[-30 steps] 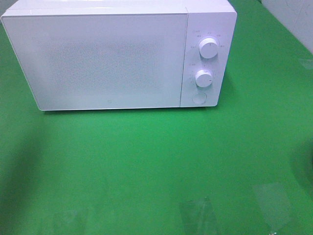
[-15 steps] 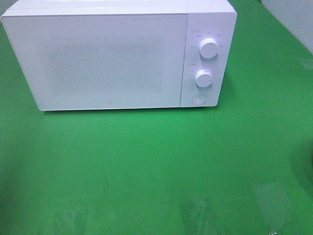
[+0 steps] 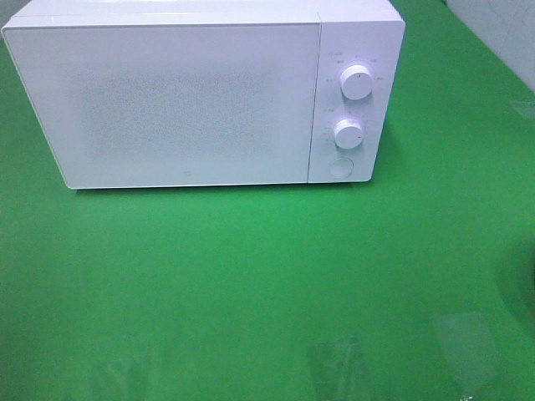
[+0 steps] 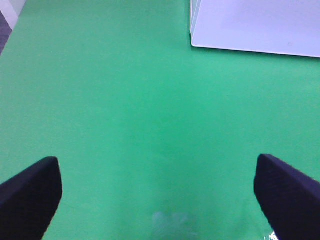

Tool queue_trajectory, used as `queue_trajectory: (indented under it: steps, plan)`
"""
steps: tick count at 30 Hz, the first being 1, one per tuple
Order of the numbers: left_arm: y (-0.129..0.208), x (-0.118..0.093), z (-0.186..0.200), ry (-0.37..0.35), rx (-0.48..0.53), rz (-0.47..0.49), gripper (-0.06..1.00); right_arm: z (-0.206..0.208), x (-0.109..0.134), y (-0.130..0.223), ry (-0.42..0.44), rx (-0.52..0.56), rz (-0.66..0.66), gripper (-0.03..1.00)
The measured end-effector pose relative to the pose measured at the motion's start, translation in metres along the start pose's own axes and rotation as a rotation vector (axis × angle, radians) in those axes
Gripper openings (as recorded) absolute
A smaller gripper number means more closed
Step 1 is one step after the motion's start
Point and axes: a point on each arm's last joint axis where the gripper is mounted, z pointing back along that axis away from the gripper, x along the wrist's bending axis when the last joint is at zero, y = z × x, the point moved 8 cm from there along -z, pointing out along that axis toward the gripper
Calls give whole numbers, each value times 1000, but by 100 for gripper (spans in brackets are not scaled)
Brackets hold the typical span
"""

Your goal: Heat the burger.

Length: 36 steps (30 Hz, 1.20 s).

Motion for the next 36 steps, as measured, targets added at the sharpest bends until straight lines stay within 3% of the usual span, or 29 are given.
queue_trajectory:
  steps: [8,18,36]
  plan:
    - [21,2,15,-4,-27,-6,99,0,0,0,0,0,0,76]
    - [25,2,40,2,-208,-10,98,0,0,0,0,0,0,76]
    - [25,2,40,2,-210,-10,98,0,0,0,0,0,0,76]
